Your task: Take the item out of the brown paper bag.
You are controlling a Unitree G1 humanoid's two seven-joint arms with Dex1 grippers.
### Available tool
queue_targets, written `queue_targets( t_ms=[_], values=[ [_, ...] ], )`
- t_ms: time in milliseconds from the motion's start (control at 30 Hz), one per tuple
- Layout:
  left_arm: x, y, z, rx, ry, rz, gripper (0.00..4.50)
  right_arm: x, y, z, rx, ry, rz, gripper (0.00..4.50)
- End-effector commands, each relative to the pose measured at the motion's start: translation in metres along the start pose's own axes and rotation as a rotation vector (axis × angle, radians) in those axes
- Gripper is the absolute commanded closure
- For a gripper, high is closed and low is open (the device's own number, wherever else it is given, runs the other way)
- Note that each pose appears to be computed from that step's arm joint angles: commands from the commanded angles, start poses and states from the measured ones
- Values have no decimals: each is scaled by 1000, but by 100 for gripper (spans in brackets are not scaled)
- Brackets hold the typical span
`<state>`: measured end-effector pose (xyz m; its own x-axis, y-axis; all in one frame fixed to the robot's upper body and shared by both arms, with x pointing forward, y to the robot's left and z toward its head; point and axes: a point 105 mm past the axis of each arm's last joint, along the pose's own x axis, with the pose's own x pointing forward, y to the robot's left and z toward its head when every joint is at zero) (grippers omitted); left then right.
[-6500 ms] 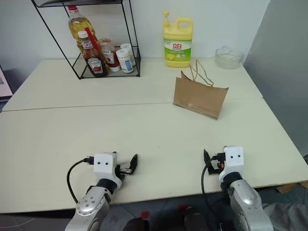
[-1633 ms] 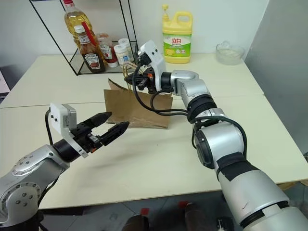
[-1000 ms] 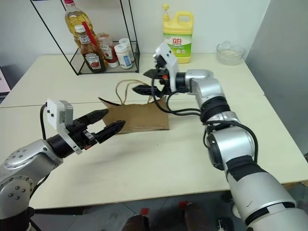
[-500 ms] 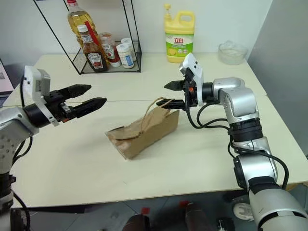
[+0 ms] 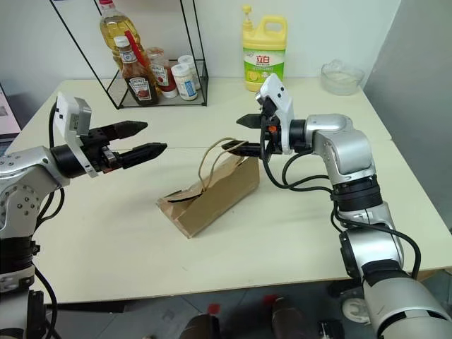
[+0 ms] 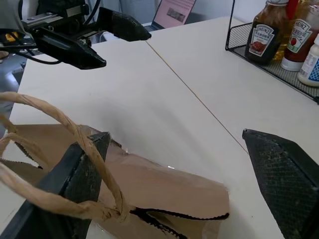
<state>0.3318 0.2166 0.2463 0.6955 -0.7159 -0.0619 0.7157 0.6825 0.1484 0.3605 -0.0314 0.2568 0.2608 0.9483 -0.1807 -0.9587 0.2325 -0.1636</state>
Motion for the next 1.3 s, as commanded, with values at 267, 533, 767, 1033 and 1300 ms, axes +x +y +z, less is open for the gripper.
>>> queue_targets(
  t_ms=[267,533,767,1033,1300],
  values=[
    [-17,-10,6,42,3,11,0,17,20,-3,-171,106,290,4],
    [-46,-43,-7,-41,63,-46,0,61,19,8,-191,45,346,4],
    [-66,-75,-5,-90,87,-48,0,72,33,12,-115,21,469,4],
    [-85,-65,12,-65,68,76,0,86,49,17,-14,-28,548,4],
    [-99,-56,11,-57,78,140,0,100,40,11,34,-60,454,4]
  ],
)
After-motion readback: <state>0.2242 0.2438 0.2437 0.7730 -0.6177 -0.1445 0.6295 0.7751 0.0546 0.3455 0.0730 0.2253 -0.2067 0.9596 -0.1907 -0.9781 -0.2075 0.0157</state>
